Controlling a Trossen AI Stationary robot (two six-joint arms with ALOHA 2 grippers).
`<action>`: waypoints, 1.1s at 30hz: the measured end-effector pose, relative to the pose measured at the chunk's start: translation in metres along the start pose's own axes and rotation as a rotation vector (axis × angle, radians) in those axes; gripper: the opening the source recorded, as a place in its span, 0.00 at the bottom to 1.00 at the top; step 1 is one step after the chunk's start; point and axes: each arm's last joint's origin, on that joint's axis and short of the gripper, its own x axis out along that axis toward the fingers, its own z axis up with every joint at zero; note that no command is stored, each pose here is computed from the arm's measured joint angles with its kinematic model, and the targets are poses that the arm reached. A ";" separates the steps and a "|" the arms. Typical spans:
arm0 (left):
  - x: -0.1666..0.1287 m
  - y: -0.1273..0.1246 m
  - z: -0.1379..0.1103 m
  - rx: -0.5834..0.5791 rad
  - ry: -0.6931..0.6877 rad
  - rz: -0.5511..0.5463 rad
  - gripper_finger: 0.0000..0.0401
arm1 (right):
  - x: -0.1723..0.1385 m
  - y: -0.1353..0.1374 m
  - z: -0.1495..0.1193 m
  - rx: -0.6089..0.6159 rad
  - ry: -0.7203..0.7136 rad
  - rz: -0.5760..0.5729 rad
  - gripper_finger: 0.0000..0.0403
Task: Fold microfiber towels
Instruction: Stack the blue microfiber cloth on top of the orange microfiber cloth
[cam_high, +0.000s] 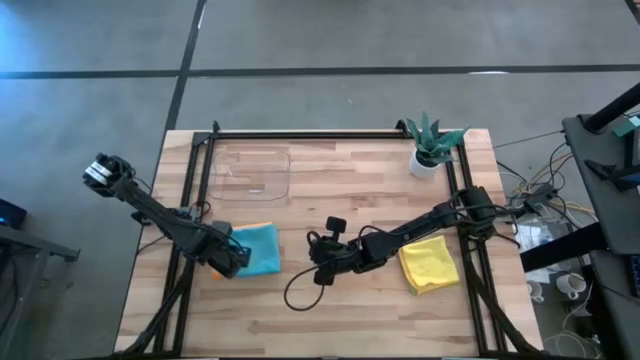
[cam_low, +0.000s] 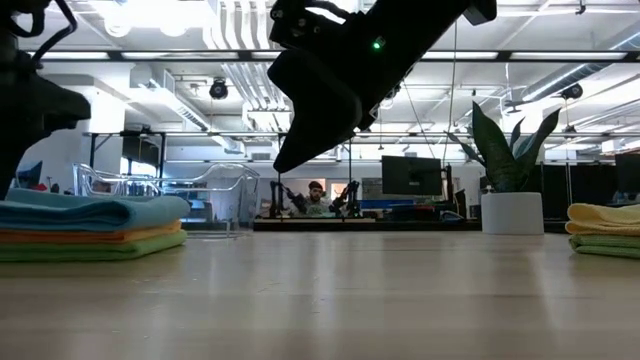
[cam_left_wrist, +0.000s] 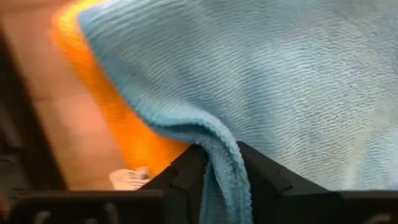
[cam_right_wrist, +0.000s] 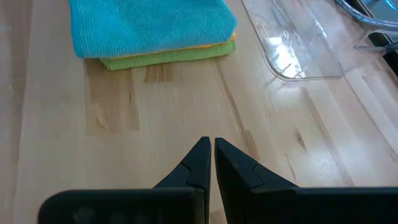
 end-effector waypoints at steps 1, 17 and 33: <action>-0.001 0.001 0.001 0.006 -0.007 0.012 0.16 | 0.000 0.000 0.000 0.000 0.000 0.000 0.04; -0.013 -0.001 0.001 0.054 -0.001 0.015 0.00 | 0.000 0.000 0.000 0.026 0.006 0.016 0.04; -0.015 0.001 0.000 0.035 0.016 0.102 0.00 | 0.002 0.000 -0.005 0.058 0.021 0.018 0.04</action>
